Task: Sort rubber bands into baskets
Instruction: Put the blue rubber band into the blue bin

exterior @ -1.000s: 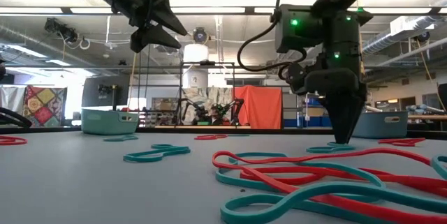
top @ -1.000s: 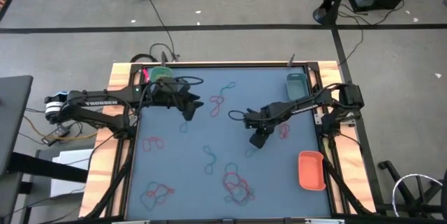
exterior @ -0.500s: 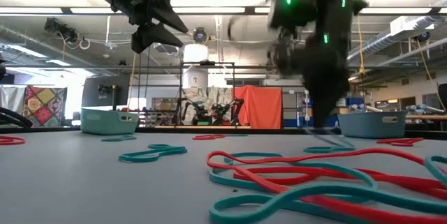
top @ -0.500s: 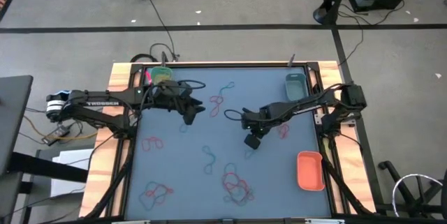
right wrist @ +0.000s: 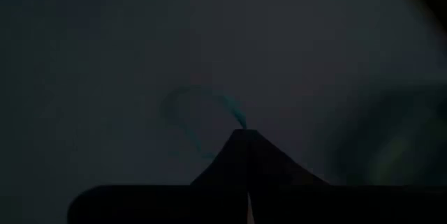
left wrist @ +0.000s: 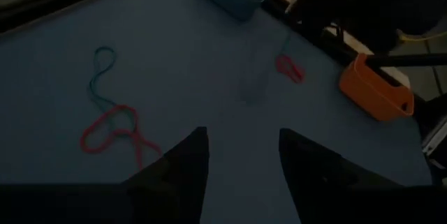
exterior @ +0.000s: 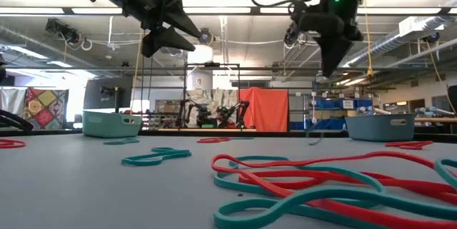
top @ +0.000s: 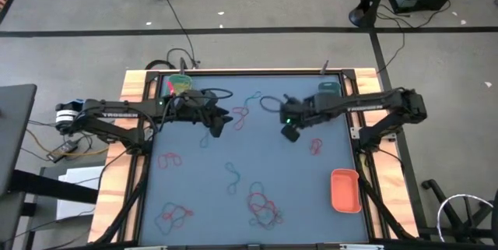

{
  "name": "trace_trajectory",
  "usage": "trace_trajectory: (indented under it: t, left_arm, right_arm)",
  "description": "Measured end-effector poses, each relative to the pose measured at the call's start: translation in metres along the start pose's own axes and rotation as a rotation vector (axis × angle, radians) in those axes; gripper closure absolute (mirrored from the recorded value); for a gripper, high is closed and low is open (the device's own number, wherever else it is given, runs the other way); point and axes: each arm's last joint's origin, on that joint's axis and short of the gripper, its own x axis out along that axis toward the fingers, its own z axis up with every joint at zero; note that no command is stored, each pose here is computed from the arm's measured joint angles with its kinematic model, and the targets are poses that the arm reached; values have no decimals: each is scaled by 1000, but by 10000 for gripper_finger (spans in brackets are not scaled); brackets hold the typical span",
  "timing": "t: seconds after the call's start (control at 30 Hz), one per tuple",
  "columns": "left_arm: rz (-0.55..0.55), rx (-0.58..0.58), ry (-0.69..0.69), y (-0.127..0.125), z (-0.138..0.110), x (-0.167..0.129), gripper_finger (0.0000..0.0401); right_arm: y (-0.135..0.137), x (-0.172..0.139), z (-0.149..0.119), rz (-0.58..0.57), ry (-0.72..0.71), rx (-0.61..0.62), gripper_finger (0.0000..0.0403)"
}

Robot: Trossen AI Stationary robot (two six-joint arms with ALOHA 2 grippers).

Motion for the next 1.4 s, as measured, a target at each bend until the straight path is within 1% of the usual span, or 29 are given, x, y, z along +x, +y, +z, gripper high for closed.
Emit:
trace_trajectory:
  t: [0.07,0.23,0.33,0.43,0.57,0.63,0.77,0.83,0.93,1.1,1.17,1.27,1.3,1.33,1.4]
  left_arm:
    - [2,0,3,0,0,2,224]
    - [16,0,28,2,-4,8,224]
    - [24,-34,44,2,-6,12,224]
    - [30,-69,62,2,-9,17,224]
    - [42,-137,88,2,-14,24,224]
    - [42,-149,106,3,-16,27,224]
    - [41,-149,123,2,-19,31,224]
    - [46,-177,126,3,-20,33,224]
    - [58,-223,127,4,-21,35,224]
    - [50,-221,100,3,-19,37,224]
    - [52,-220,61,2,-16,37,224]
    - [59,-222,16,2,-13,39,224]
    - [60,-224,5,2,-12,39,224]
    - [59,-226,-6,3,-11,40,224]
    - [62,-230,-25,4,-9,41,224]
  right_arm:
    - [-15,-3,1,-55,4,11,401]
    - [-55,-14,4,-202,-31,99,401]
    - [-77,-21,5,-273,-56,133,401]
    - [-98,-26,5,-325,-65,140,401]
    - [-120,-29,5,-353,-49,166,401]
    - [-129,-29,5,-366,-36,186,401]
    - [-142,-21,5,-354,18,224,398]
    - [-147,-15,3,-350,49,242,397]
    - [-154,-7,0,-369,86,251,396]
    - [-165,7,-7,-403,138,259,396]
    - [-168,11,-8,-444,135,246,396]
    - [-171,13,-10,-573,108,230,396]
    - [-171,13,-9,-598,91,232,396]
    - [-171,12,-9,-608,72,235,396]
    - [-170,11,-7,-574,47,237,396]
